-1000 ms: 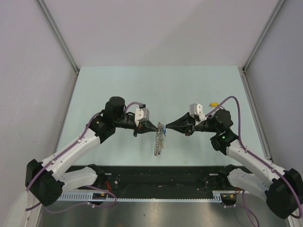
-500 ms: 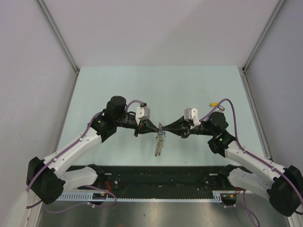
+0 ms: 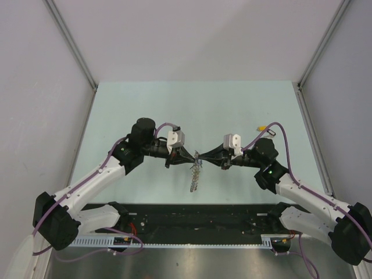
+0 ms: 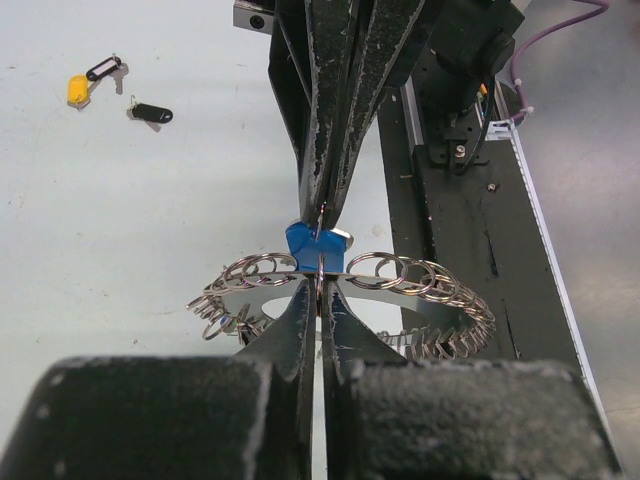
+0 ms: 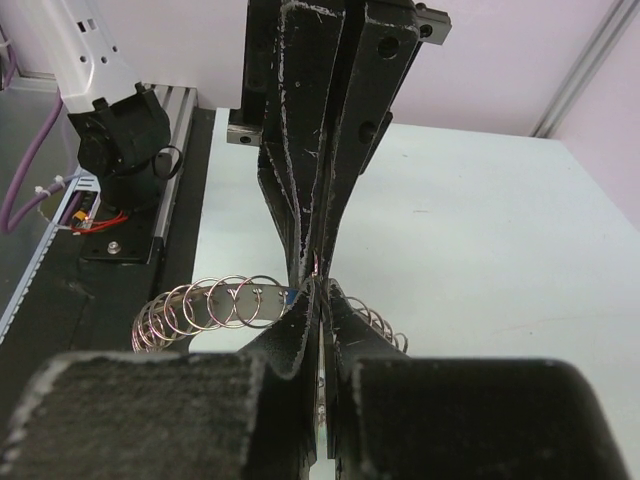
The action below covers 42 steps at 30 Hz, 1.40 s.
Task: Put the keys on the keyring
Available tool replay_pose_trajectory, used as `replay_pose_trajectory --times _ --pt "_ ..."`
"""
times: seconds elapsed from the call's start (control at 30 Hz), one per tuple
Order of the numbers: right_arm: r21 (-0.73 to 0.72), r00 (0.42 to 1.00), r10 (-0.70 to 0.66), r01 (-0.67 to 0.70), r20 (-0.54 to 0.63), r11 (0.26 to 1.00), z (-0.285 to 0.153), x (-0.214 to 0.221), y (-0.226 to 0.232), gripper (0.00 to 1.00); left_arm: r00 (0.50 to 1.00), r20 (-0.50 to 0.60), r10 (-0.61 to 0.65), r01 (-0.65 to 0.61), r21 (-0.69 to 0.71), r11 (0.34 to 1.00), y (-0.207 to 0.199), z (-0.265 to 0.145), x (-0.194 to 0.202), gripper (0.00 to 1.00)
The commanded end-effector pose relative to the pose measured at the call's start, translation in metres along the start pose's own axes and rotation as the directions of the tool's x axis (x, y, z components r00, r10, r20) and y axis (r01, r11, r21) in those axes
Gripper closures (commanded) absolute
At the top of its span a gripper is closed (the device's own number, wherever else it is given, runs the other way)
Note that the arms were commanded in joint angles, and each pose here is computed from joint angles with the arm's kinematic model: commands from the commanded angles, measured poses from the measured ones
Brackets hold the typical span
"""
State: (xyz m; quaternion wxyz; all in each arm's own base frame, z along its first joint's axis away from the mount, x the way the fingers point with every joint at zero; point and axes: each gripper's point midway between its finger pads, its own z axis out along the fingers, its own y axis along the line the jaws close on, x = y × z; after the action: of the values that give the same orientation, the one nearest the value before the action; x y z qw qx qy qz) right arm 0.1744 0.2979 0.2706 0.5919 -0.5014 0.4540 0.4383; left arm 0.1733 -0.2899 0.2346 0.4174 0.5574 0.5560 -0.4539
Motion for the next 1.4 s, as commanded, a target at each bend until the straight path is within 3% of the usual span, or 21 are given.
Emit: replay_pose_trajectory --times 0.0,1.37 --pt "0.015 0.999 -0.043 0.043 0.003 0.999 0.002 -0.001 -0.005 1.0 0.997 0.062 0.055 -0.057 0.031 0.998 -0.003 -0.002 -0.024 1.0" --pt "-0.048 0.999 -0.04 0.041 0.017 0.998 0.003 -0.006 0.005 1.0 0.998 0.059 0.038 -0.04 0.028 0.999 -0.002 0.0 -0.022 1.0"
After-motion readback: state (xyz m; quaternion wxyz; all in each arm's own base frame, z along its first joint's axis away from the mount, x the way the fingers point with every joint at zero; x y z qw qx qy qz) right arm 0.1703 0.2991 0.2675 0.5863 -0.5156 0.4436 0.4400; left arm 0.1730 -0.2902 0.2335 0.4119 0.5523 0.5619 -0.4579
